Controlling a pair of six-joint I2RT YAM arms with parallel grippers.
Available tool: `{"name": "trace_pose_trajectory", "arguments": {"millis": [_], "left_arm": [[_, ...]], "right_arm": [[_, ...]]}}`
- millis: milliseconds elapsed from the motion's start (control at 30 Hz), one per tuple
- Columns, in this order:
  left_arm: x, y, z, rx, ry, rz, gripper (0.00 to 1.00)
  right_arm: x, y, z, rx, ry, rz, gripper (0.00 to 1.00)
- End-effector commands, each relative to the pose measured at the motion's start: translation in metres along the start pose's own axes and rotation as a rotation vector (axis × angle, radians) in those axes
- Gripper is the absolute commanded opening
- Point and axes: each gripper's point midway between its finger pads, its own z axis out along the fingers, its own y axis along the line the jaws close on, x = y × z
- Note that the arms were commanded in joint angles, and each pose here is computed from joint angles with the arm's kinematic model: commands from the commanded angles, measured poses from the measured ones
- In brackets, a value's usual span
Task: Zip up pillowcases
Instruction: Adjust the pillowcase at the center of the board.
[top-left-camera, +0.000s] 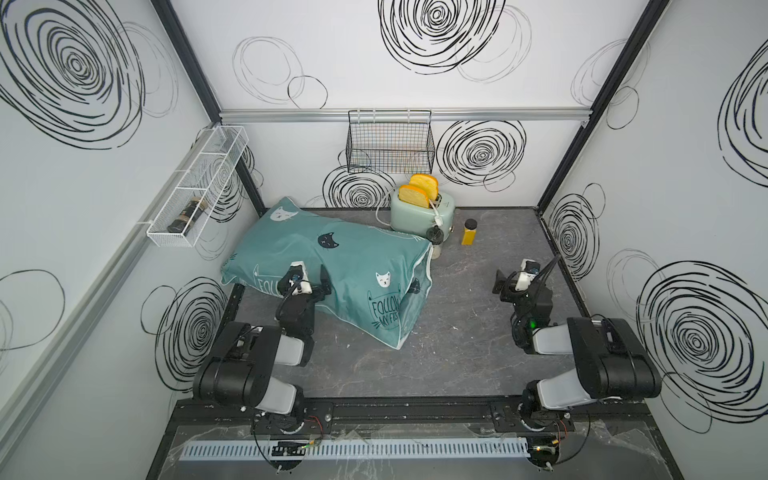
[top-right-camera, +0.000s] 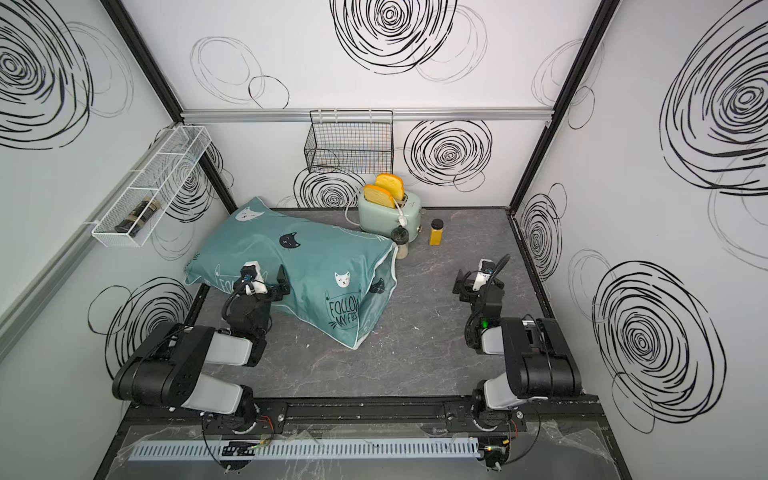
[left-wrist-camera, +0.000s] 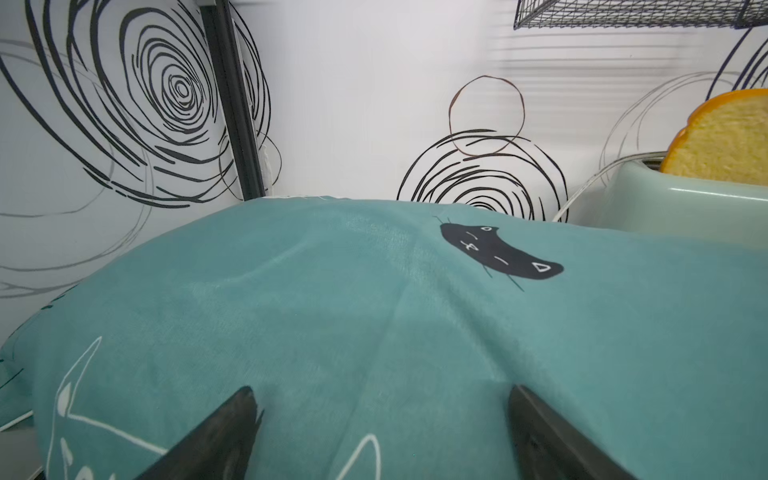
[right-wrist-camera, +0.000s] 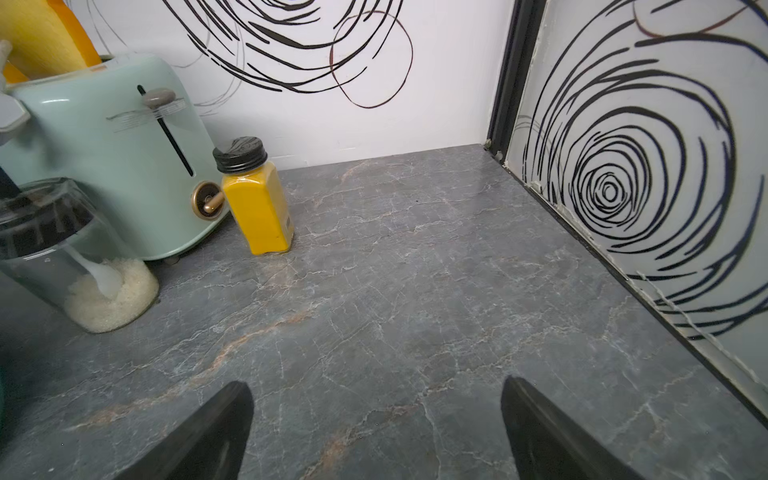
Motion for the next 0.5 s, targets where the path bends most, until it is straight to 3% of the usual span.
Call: {"name": "trace_pose_trajectory", "arguments": {"millis": [0,467], "left_arm": [[-0.0029,-0.0047,-0.0008,0.018,-0.016,0.014,0.96],[-0.0028,-0.0047,-0.0006,0.018,-0.015,0.013,0.96]], "right_arm": [[-0.0126,0.0020,0.0023,-0.002,-0.032,-0.008,0.97],[-0.0123,0.0020,0.0022,-0.002,-0.031,-0.008,0.97]]}}
